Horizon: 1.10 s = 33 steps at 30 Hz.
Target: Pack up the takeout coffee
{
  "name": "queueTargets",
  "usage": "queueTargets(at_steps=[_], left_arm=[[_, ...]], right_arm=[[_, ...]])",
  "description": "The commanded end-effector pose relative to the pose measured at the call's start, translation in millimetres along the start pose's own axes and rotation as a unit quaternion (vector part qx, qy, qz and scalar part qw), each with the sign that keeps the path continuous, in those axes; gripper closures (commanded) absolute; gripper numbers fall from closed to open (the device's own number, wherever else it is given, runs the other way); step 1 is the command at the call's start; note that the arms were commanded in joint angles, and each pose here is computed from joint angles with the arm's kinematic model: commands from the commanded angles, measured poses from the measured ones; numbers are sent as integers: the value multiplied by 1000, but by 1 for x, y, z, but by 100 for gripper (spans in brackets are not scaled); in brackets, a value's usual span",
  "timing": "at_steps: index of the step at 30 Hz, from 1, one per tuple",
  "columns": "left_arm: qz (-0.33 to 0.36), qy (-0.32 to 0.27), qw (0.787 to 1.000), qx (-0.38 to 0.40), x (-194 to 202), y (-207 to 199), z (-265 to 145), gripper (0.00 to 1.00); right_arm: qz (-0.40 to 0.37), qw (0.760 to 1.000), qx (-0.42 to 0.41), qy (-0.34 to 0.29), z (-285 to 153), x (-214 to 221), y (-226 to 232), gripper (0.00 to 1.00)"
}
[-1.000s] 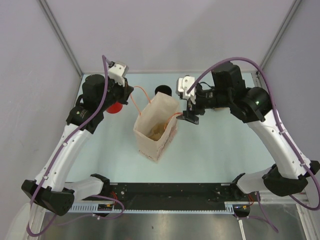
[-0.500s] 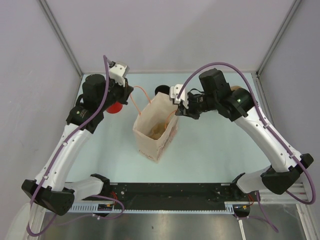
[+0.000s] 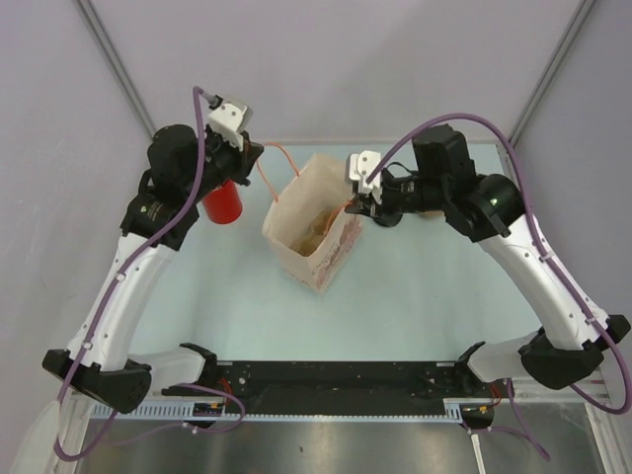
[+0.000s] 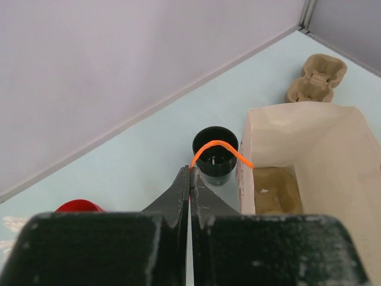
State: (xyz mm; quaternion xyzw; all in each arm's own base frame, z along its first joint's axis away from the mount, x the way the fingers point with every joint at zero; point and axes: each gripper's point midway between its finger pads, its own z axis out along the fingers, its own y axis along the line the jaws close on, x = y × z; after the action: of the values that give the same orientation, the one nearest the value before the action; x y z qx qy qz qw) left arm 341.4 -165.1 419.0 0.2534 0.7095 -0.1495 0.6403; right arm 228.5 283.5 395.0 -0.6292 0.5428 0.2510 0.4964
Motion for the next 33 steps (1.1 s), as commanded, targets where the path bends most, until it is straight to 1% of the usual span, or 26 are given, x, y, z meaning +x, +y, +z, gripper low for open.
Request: queueTargets(at_steps=[1, 2, 4, 7, 8, 10, 11, 12, 13, 14, 18, 19, 22, 24, 29, 30, 33], left_arm=[[-1, 50, 998, 26, 44, -10, 19, 100], [-3, 66, 997, 29, 55, -11, 27, 100], [1, 78, 997, 28, 60, -9, 32, 100], [13, 61, 998, 15, 41, -1, 36, 100], [17, 47, 999, 9, 25, 3, 37, 100], [23, 36, 999, 5, 10, 6, 37, 100], [28, 17, 999, 2, -9, 8, 35, 100], [31, 15, 999, 0, -14, 10, 38, 100], [33, 12, 999, -3, -19, 12, 38, 100], [36, -4, 999, -8, -34, 15, 35, 100], [36, -21, 999, -2, -48, 13, 32, 100], [36, -24, 999, 0, -50, 11, 30, 100], [36, -28, 999, 14, -49, 4, 25, 100], [34, -16, 999, 24, -37, -1, 27, 100], [36, 4, 998, 53, -8, -18, 20, 100], [38, 4, 998, 57, -6, -20, 19, 100], [38, 7, 996, 80, 4, -31, 12, 100]], right_arm=[[16, 999, -13, 30, 17, 37, 12, 100], [24, 999, -19, 44, 23, 52, 17, 100], [22, 998, -8, 54, 26, 59, 15, 100], [20, 998, 3, 55, 25, 59, 12, 100], [20, 998, 5, 54, 23, 57, 11, 100], [18, 998, 2, 52, 20, 53, 13, 100], [14, 999, -3, 53, 19, 53, 16, 100], [12, 998, -9, 53, 19, 53, 19, 100], [12, 998, -18, 57, 17, 55, 26, 100], [6, 998, -27, 58, 17, 56, 31, 100], [-2, 995, -73, 68, 14, 67, 58, 100], [3, 993, -90, 79, 13, 74, 69, 100], [-4, 988, -123, 94, 7, 83, 90, 100], [-7, 985, -146, 96, 5, 89, 104, 100], [19, 969, -215, 119, -1, 114, 143, 100], [27, 964, -230, 132, -2, 124, 152, 100], [39, 956, -249, 149, -5, 141, 166, 100]])
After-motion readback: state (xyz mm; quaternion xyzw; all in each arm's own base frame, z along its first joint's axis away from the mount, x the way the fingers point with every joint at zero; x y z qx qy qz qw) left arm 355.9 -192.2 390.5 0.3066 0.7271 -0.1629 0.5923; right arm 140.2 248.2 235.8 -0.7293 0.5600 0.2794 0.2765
